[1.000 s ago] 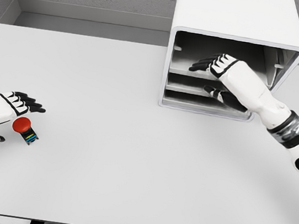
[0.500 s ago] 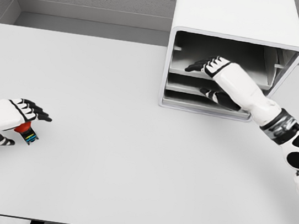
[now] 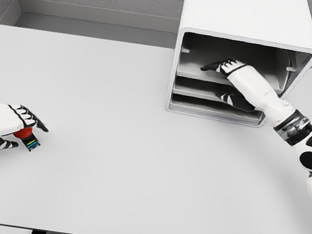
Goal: Slide open multi-storey tabletop storage cabinets and put open load switch and slide close multi-storey tabletop storage cabinets
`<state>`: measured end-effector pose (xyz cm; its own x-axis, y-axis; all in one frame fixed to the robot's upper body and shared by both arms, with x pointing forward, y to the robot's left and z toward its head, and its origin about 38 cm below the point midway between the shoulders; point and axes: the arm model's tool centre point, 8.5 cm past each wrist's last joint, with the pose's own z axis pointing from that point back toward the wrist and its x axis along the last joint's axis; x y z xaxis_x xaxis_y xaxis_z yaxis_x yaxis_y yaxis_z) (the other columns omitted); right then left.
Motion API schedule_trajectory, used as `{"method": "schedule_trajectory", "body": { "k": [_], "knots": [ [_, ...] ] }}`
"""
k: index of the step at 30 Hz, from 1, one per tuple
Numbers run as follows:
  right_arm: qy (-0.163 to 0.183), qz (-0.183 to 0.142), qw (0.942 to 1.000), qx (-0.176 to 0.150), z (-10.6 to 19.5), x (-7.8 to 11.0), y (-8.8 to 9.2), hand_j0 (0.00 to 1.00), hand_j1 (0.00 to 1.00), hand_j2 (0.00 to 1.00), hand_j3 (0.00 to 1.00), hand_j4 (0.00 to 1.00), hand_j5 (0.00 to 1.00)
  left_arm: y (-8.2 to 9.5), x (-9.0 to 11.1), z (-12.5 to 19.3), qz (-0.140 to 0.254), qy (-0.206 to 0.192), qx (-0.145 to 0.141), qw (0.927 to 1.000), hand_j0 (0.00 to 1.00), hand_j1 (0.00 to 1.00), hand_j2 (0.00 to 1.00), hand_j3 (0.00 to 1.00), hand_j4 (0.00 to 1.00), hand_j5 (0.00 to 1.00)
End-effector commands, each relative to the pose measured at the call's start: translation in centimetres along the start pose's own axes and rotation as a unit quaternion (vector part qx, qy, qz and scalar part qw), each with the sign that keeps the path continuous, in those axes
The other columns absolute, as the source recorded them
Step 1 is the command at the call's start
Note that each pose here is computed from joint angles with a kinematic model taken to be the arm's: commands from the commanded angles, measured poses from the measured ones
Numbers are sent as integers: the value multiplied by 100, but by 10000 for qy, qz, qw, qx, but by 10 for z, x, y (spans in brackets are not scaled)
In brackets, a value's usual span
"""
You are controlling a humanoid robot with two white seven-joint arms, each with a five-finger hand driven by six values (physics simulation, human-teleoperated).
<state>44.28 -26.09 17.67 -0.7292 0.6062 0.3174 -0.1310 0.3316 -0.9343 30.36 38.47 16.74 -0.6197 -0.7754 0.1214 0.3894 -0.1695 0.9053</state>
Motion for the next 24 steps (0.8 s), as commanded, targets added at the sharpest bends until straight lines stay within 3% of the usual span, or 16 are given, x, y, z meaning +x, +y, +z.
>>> {"method": "schedule_trajectory", "body": {
  "k": [1,7,19,24],
  "knots": [
    [76,-73,9999,28,2,-4,5,78,78,78,78,78,78,0,-1,0,31,7,16,10000,70,70,70,70,70,70],
    [33,-85,9999,122,1,-1,11,79,79,79,79,79,79,0,-1,0,15,13,0,10000,70,70,70,70,70,70],
    [-73,6,9997,219,12,8,12,81,81,81,81,81,81,-1,-1,0,11,25,-12,10000,52,52,52,52,52,52],
    [-274,134,9992,267,21,23,7,81,81,81,81,81,81,-1,-1,0,27,22,-6,10000,43,43,43,43,43,43]
  ]
}}
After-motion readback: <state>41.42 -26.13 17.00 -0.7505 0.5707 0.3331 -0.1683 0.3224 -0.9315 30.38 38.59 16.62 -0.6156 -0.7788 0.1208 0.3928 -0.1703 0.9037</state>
